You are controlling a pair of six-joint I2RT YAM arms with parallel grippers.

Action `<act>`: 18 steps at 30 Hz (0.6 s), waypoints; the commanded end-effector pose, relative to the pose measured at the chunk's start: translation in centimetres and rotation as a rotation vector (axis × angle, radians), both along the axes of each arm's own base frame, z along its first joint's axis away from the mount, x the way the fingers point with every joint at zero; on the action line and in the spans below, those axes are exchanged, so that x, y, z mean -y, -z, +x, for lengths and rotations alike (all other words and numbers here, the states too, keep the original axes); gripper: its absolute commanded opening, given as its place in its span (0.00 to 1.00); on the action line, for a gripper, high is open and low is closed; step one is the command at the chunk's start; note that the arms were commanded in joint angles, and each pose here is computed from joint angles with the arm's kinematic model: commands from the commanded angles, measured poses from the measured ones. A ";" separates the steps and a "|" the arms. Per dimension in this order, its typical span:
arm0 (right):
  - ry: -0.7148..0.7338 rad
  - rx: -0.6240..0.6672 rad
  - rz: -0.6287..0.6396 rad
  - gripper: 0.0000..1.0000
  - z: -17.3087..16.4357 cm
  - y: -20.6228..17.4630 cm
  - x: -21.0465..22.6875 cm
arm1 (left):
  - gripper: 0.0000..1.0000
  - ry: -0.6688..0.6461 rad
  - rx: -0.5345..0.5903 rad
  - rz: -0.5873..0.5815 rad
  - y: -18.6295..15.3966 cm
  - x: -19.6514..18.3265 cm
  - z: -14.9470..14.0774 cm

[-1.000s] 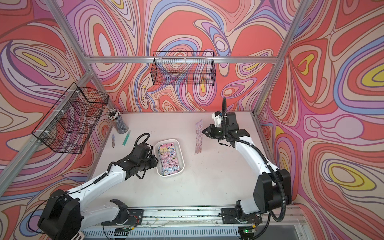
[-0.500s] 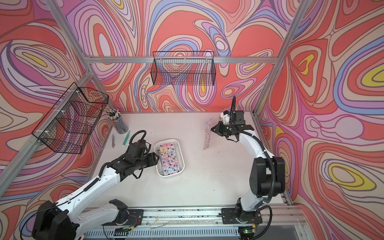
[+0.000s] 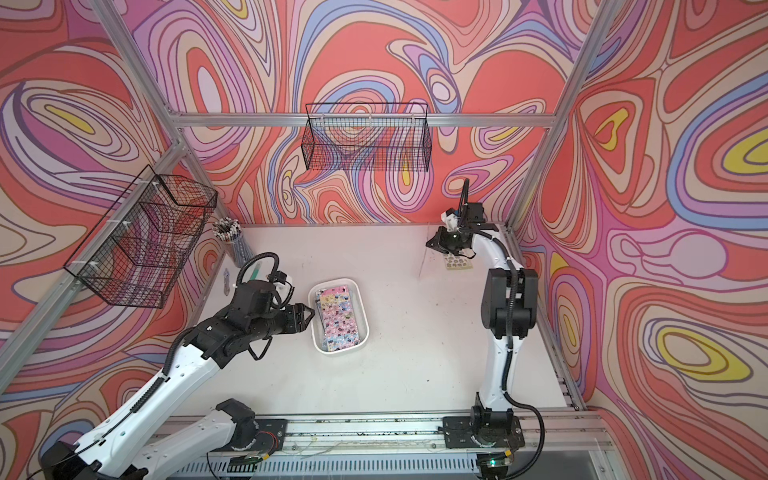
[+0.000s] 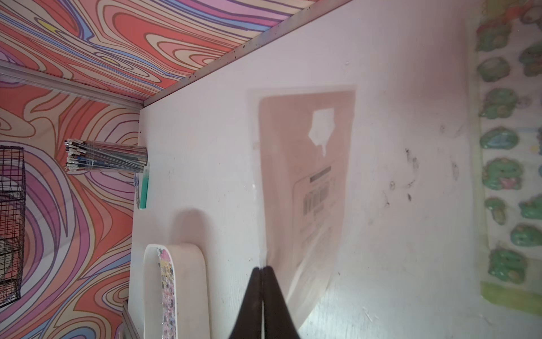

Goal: Take the stickers out of the storage box
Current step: Place the sticker at the center of the board.

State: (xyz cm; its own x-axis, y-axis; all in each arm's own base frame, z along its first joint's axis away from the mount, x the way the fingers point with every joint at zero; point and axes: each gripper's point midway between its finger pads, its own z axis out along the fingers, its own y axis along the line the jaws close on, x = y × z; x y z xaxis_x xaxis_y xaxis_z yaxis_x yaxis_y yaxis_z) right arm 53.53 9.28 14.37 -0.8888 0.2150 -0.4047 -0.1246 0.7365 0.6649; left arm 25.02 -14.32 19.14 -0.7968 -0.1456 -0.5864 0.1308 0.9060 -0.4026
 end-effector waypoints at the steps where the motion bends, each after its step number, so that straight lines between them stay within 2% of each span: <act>1: -0.071 -0.015 -0.002 0.00 -0.6 0.1 -0.4 | 0.61 0.029 -0.005 0.034 0.1 -0.2 -0.6; 7: -0.096 -0.069 -0.073 0.00 -0.1 2.8 0.3 | 0.61 0.035 -0.008 0.022 0.2 0.0 -0.2; 13: -0.062 -0.079 -0.155 0.00 1.4 4.9 1.9 | 0.60 0.009 -0.021 0.005 0.4 -0.7 0.2; 18: -0.006 -0.057 -0.150 0.01 1.7 5.0 2.0 | 0.59 -0.005 -0.030 -0.015 0.6 -0.9 0.4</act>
